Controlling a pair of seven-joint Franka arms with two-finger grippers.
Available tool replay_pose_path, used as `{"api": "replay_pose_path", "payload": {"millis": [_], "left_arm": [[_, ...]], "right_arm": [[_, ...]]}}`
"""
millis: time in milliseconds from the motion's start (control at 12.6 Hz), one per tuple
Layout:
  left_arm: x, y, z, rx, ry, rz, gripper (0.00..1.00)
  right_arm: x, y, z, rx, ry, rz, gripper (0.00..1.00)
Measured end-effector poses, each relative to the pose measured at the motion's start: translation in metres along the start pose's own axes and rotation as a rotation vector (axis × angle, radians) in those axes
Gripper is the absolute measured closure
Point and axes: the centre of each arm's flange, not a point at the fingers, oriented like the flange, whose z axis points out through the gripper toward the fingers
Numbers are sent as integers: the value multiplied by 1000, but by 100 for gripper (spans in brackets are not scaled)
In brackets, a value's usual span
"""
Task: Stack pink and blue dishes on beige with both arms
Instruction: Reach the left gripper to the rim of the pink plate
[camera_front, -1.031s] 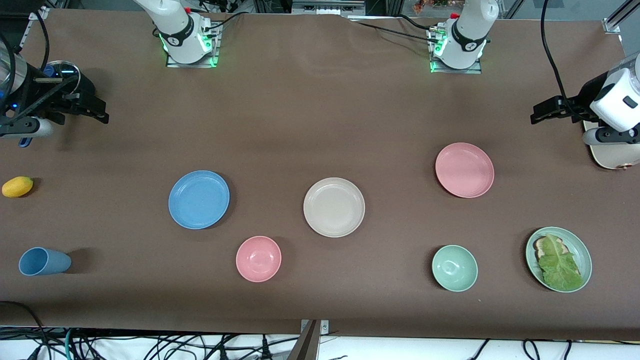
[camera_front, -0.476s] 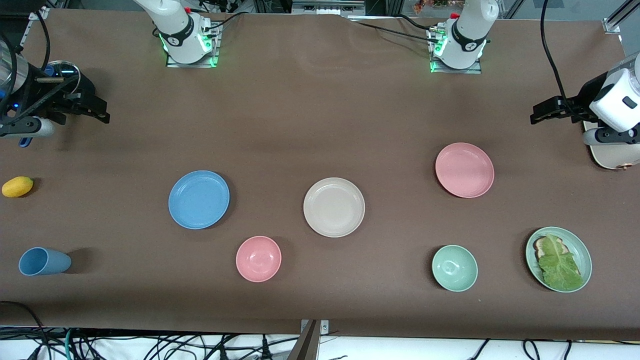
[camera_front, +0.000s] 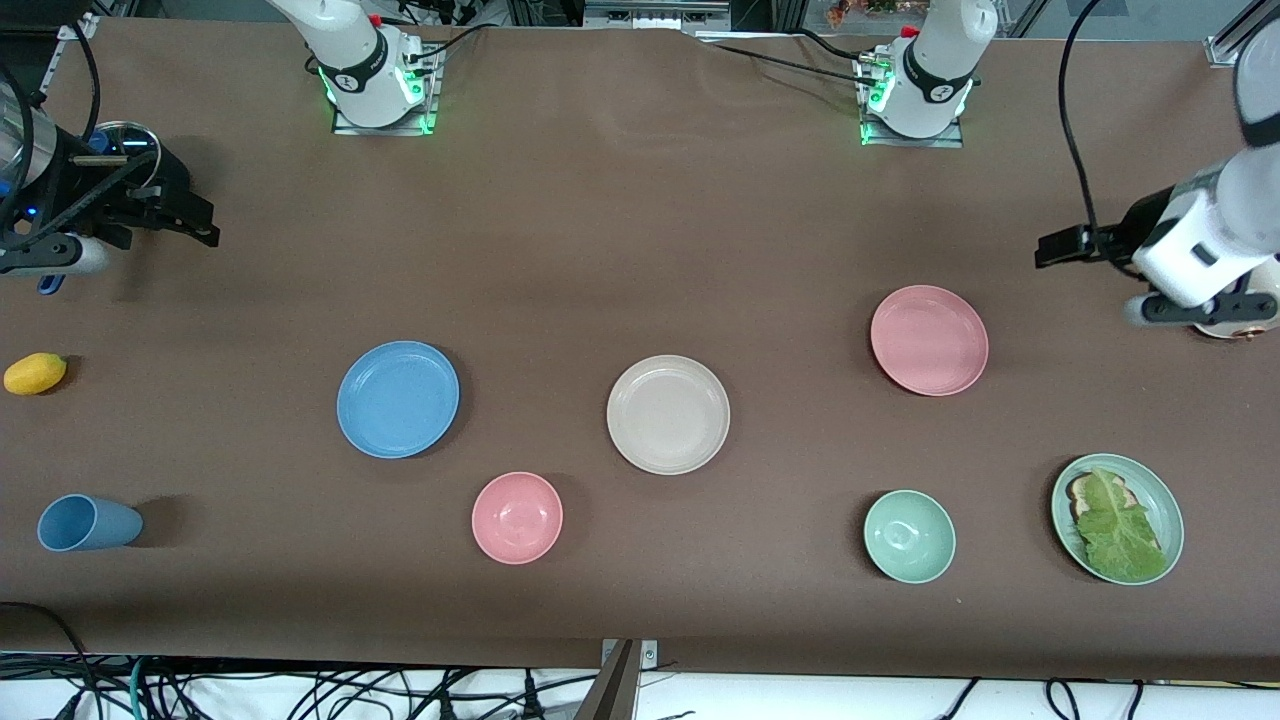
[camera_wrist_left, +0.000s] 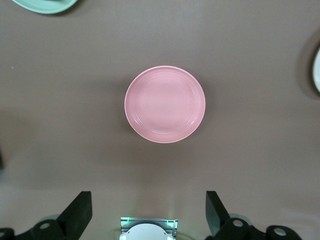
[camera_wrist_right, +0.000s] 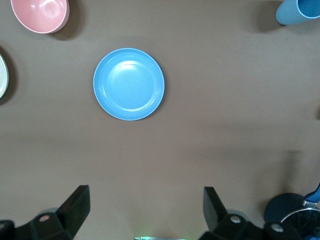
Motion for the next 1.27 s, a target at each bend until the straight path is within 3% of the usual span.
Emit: {"api": "replay_pose_path", "payload": {"millis": [317, 714, 1110, 1269], "left_arm": [[43, -5, 60, -17, -87, -17, 0], [64, 3, 102, -9, -157, -6, 0], [103, -44, 157, -39, -157, -21, 0], [113, -57, 171, -57, -135, 26, 0]], "right_arm": [[0, 0, 0, 0, -1, 0, 0], [0, 0, 1, 0, -1, 0, 0], [0, 0, 1, 0, -2, 0, 0], [0, 0, 1, 0, -2, 0, 0]]}}
